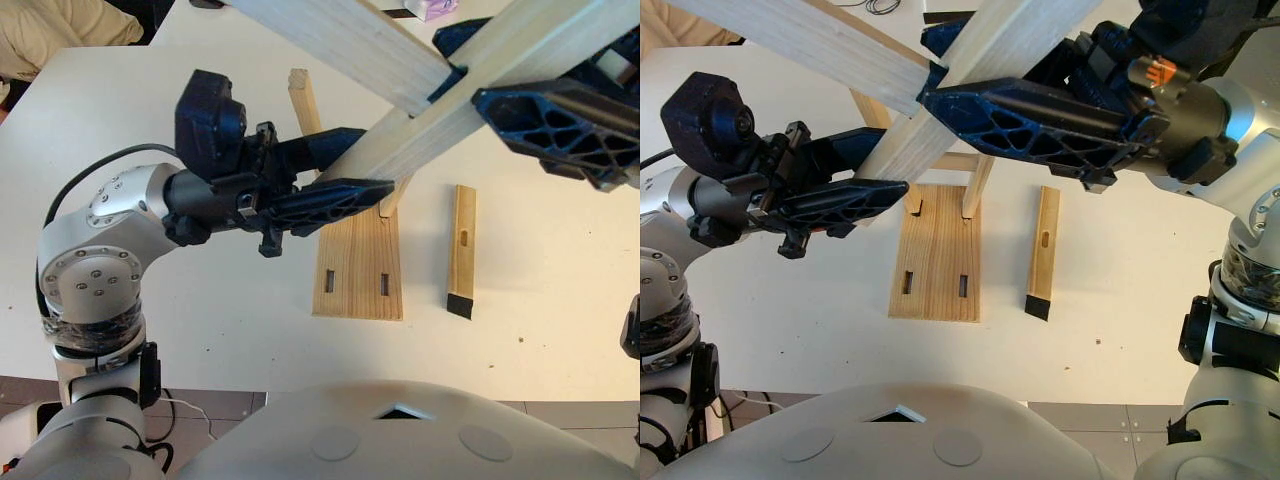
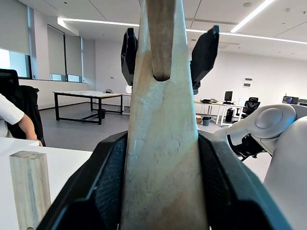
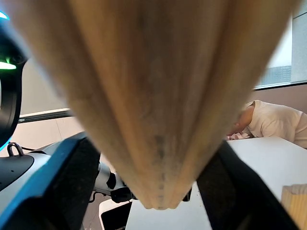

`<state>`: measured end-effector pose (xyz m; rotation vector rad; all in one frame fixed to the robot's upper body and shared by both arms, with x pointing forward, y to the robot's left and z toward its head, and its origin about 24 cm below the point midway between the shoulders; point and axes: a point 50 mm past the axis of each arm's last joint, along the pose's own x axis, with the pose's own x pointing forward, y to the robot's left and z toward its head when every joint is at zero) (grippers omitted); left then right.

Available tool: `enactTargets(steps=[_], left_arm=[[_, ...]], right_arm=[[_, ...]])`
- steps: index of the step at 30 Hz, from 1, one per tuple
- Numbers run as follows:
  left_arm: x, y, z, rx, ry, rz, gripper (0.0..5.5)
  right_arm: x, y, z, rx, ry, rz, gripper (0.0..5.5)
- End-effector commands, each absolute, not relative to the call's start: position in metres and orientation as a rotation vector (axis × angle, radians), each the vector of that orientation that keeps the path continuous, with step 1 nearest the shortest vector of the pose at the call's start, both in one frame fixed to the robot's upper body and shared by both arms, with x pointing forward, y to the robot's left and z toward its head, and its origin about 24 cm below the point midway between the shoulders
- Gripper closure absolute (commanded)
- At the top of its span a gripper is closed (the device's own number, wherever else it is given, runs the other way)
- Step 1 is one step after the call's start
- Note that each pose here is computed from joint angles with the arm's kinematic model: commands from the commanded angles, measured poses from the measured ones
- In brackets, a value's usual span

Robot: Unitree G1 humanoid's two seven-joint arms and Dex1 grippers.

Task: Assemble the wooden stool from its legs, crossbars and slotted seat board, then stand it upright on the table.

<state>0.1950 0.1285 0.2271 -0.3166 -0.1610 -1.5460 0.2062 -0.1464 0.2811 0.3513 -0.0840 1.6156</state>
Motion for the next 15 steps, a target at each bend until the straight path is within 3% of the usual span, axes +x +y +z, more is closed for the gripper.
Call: enactTargets(steps=[1, 3, 11, 15], left_arm=[[0.197, 0.13, 0.229, -0.31, -0.17, -1.539, 3.47], [0.197, 0.131, 0.229, -0.31, -0.171, -1.536, 3.47], [0.204, 0.136, 0.227, -0.308, -0.148, -1.463, 3.47], [0.203, 0.132, 0.214, -0.259, -0.057, -1.455, 2.65]], right_arm=[[0.202, -0.146, 0.277, 0.288, -0.052, 1.64, 3.16], [0.201, -0.147, 0.275, 0.268, -0.044, 1.645, 3.42], [0.203, -0.153, 0.263, 0.155, -0.018, 1.592, 3.47], [0.205, -0.158, 0.269, 0.169, -0.086, 1.542, 3.49]])
